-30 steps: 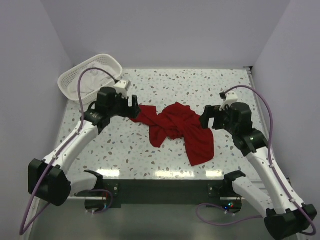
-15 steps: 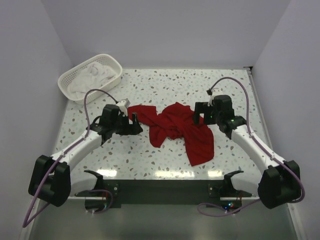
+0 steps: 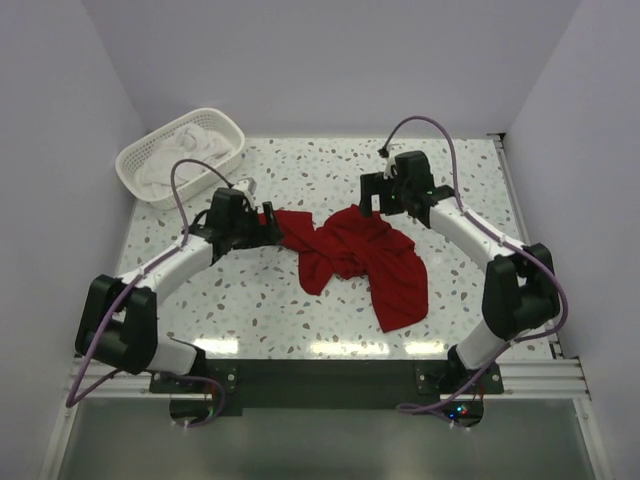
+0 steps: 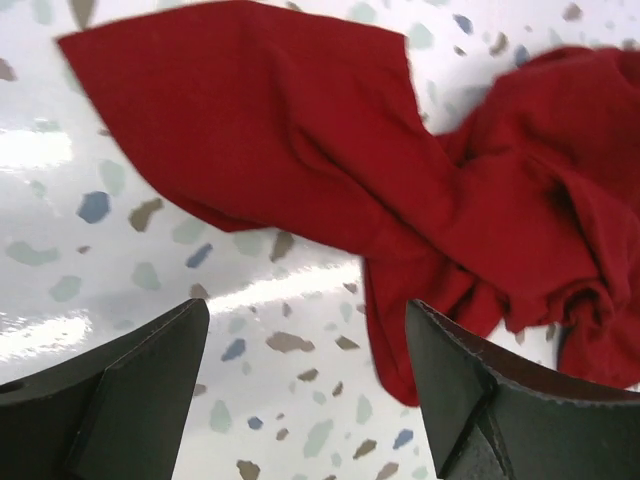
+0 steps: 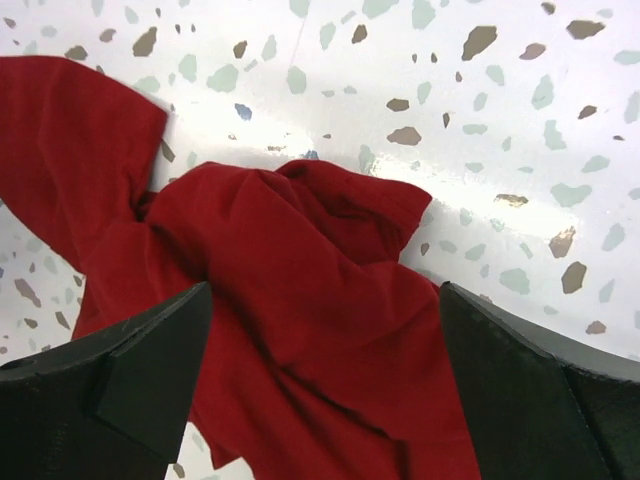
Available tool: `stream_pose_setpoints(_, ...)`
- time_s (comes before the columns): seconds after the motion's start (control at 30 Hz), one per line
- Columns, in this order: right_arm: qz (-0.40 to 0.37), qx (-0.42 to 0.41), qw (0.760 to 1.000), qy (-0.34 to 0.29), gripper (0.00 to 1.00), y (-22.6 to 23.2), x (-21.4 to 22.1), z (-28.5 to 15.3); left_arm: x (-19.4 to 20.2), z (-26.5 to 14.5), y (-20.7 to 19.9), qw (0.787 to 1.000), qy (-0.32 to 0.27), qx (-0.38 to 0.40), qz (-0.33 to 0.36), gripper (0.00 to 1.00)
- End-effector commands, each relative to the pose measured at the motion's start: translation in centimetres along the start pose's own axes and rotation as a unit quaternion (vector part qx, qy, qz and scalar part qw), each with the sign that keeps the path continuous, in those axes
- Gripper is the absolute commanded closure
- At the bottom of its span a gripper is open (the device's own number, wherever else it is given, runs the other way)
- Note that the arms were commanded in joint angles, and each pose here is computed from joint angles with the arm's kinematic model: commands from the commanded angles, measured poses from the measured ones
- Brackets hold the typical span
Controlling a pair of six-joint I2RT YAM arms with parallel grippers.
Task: Fold and stack the t-shirts
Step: Flatten the tshirt out
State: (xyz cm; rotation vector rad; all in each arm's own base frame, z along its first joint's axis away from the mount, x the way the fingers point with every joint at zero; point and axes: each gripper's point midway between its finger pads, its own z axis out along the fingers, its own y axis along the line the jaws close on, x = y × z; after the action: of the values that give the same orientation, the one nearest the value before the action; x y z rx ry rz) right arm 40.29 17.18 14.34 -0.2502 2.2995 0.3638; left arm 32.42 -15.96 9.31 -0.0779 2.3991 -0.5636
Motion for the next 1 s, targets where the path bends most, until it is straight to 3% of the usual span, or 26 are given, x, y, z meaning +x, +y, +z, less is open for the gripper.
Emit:
stream_pose_setpoints(0.0,-0.008,-0.016,1.0,0.009,0.02,0.4,-0.3,1.0,-3.0,1.8,3.0,0.997,-0.029,-0.048,-0.053,0.16)
stream_pose_setpoints(0.13,0.001,-0.025,1.0,0.007,0.02,0.8,-0.2,1.3,-4.4,3.9,4.9,0.994,-0.012,-0.074,-0.076,0.19)
stream_pose_setpoints(0.43,-0.007,-0.028,0.999,0.023,0.06,0.6,1.3,1.5,-5.9,6.7,7.3,0.989,-0.006,-0.13,-0.073,0.41)
stream_pose_setpoints(0.7,-0.015,-0.032,0.999,0.031,0.08,0.5,2.3,1.4,-7.0,7.9,10.1,0.978,0.003,-0.207,-0.032,0.47)
stream_pose_setpoints(0.97,-0.022,-0.032,0.999,0.037,0.11,0.4,2.8,1.4,-6.4,9.4,9.7,0.974,0.028,-0.225,0.004,0.48)
